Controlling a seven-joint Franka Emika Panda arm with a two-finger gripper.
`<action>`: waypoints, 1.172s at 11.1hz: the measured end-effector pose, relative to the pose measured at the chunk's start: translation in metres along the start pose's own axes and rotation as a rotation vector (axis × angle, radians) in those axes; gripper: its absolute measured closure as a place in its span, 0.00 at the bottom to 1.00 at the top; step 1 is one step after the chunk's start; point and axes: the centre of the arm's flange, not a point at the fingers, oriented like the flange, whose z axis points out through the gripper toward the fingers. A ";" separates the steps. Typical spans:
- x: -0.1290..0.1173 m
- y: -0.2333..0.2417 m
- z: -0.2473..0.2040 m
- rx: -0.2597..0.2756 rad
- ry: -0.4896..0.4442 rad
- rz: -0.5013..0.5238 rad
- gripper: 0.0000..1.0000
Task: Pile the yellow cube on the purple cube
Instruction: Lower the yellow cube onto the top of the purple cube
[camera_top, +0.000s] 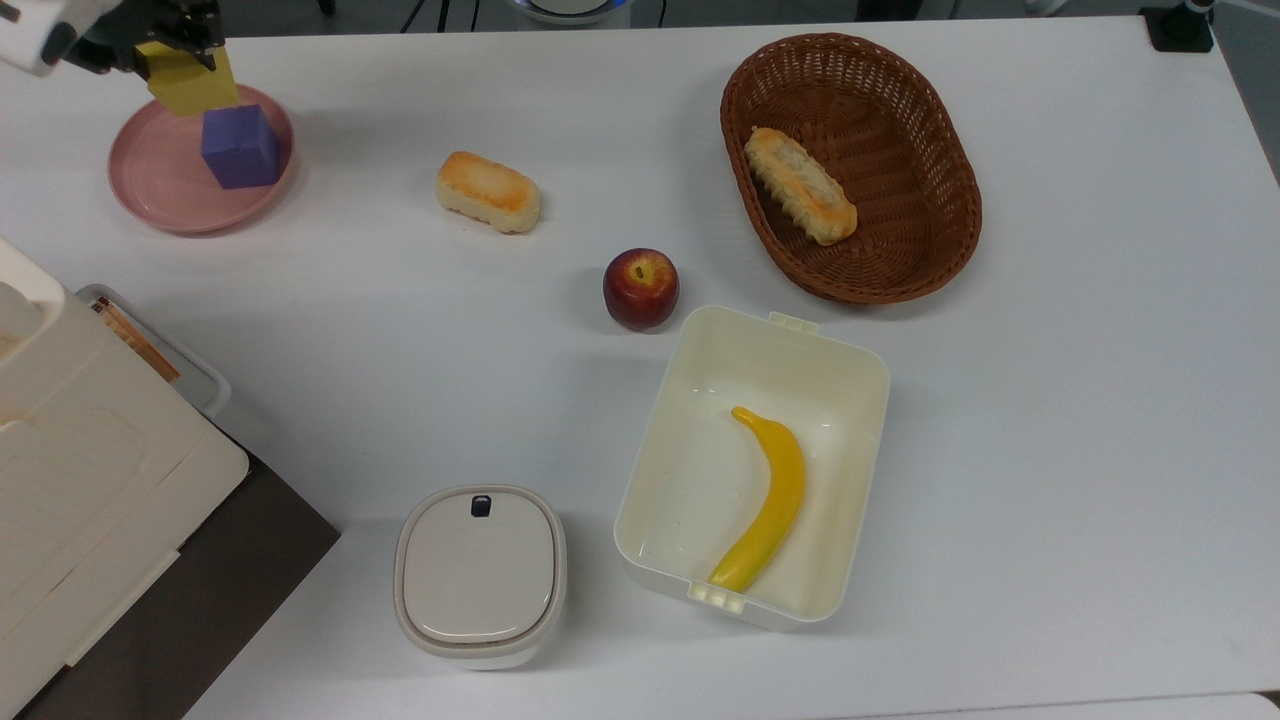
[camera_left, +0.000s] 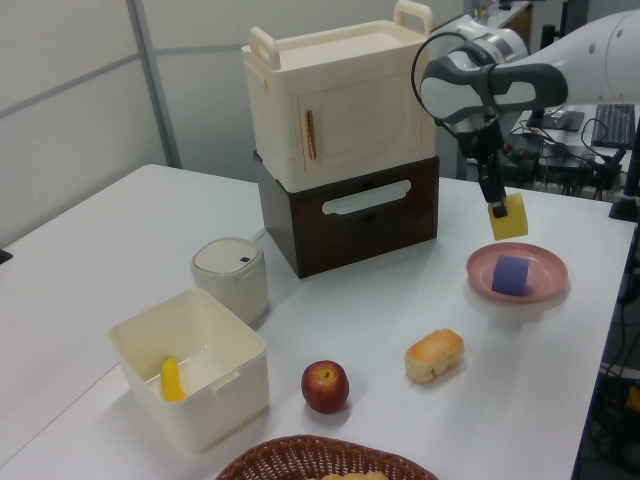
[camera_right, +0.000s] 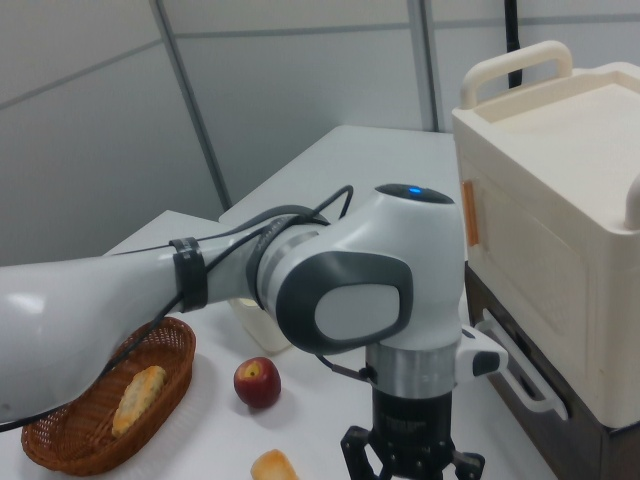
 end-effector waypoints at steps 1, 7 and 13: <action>0.003 0.002 0.007 0.009 -0.010 -0.019 0.48; 0.022 0.009 0.043 0.052 -0.059 -0.082 0.49; 0.026 0.012 0.056 0.049 -0.094 -0.089 0.43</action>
